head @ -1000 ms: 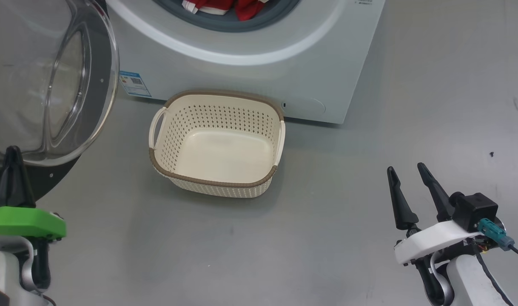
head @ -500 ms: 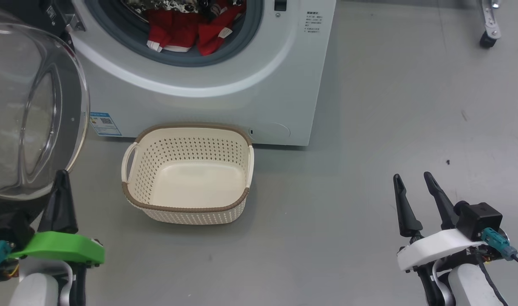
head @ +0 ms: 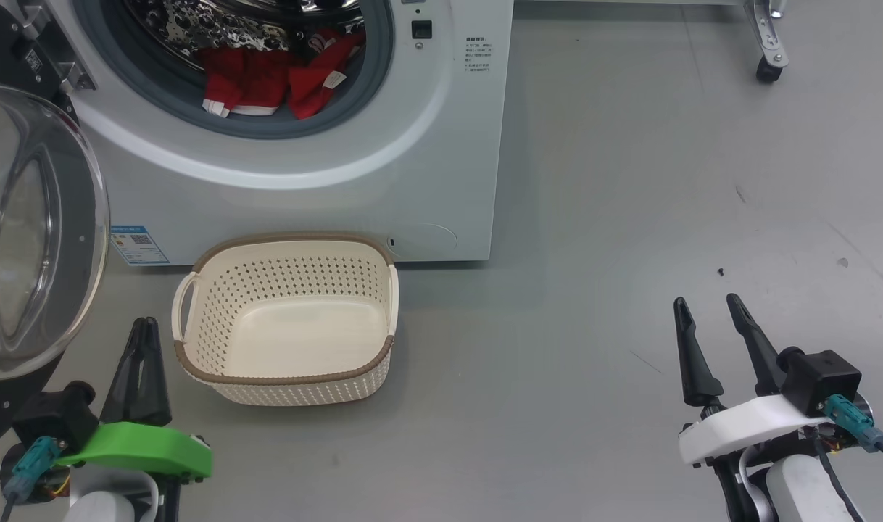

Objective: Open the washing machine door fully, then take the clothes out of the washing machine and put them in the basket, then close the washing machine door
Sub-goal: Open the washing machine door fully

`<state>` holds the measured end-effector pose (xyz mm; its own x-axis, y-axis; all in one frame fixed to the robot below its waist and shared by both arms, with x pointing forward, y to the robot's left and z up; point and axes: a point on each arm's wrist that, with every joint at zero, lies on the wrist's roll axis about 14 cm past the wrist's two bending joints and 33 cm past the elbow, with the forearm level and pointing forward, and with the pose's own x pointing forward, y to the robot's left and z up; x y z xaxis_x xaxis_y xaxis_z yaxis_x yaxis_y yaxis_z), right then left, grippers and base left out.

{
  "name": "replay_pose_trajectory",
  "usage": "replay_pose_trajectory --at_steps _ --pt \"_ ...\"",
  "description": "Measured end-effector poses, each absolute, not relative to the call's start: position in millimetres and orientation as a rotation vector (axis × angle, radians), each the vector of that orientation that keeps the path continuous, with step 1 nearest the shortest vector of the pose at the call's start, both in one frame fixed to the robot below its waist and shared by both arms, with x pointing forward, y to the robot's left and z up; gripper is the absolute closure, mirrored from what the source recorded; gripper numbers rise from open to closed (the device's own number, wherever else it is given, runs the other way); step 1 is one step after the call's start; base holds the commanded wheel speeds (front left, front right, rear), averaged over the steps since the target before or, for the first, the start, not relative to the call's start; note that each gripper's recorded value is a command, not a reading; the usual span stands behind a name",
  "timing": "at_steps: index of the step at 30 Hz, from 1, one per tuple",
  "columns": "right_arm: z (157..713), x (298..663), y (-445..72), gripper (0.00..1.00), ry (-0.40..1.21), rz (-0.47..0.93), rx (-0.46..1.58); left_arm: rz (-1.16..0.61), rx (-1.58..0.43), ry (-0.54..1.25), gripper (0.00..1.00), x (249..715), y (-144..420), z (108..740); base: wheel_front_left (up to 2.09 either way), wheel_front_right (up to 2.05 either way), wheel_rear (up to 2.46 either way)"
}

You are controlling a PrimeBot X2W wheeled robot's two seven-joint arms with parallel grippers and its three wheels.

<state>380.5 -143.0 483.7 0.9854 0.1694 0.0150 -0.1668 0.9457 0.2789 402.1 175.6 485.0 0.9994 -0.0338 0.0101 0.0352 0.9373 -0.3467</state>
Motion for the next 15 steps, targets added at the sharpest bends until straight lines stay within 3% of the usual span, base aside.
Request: replay_pose_trajectory --at_steps 1,15 --pt "484 380 -144 0.00 0.008 0.169 0.280 -0.038 -0.357 -0.005 0.00 402 174 485 0.00 0.00 0.00" --pt "483 381 -148 0.00 0.006 0.157 0.278 -0.063 -0.344 0.021 0.00 400 162 477 0.00 0.00 0.00"
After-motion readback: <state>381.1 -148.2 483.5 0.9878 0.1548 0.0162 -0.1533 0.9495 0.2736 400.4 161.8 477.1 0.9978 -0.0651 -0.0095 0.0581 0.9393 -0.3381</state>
